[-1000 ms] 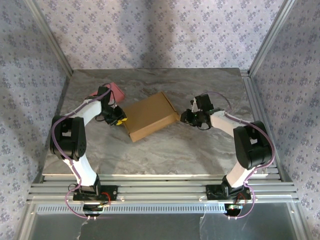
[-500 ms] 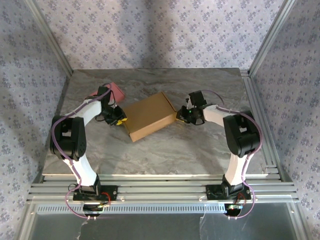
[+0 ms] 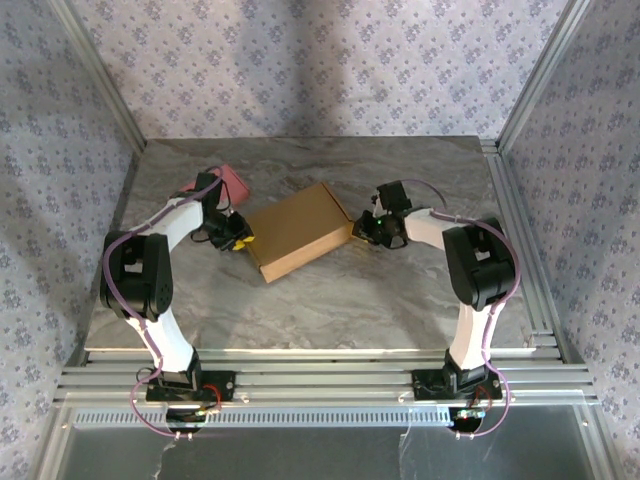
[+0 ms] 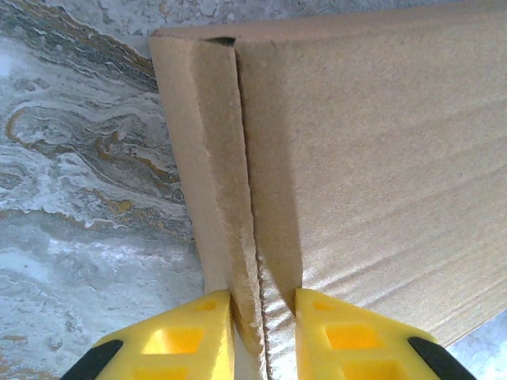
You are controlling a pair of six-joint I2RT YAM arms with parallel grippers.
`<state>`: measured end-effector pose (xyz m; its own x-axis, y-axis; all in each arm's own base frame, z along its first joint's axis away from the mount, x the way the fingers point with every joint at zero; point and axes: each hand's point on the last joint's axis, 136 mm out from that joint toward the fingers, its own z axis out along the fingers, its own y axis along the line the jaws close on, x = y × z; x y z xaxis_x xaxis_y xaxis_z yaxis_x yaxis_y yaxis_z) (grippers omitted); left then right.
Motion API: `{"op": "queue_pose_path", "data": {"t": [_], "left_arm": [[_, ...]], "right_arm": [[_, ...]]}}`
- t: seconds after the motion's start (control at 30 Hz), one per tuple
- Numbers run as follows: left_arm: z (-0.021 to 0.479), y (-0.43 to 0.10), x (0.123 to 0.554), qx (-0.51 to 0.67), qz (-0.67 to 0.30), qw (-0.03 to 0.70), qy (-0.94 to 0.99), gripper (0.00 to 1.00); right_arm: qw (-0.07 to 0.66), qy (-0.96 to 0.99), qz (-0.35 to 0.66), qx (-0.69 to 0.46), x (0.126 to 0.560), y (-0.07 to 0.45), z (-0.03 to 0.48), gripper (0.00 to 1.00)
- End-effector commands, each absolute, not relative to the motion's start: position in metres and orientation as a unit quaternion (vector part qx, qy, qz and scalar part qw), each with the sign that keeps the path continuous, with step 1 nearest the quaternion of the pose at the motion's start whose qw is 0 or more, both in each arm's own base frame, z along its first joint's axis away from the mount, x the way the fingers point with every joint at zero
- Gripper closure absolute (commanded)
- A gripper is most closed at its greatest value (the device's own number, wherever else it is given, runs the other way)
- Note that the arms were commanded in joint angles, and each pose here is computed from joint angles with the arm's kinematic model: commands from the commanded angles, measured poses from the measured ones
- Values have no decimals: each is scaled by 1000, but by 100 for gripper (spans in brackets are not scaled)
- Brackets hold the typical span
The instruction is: Fold the paper box
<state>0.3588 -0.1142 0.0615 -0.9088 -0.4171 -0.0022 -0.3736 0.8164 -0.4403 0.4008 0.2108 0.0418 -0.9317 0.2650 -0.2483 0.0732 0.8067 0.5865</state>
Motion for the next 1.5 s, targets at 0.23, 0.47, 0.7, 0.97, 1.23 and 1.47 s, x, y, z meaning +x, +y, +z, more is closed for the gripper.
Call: {"op": "queue_pose_path", "data": {"t": [0.23, 0.47, 0.7, 0.97, 1.23, 1.47], "left_arm": [[42, -106, 317, -218, -172, -20, 960, 66], [72, -104, 334, -205, -172, 33, 963, 49], [90, -103, 322, -214, -172, 49, 960, 48], [95, -125, 302, -236, -212, 45, 947, 50], [90, -134, 303, -237, -202, 49, 949, 46], [93, -125, 319, -251, -194, 48, 947, 46]], "right_arm": [[221, 922, 285, 138, 388, 183, 99, 71], [196, 949, 240, 64, 387, 179, 87, 66], [205, 948, 238, 49, 412, 183, 98, 54], [196, 947, 253, 5, 432, 198, 98, 47], [155, 952, 259, 51, 415, 197, 92, 46], [134, 929, 279, 206, 407, 172, 82, 59]]}}
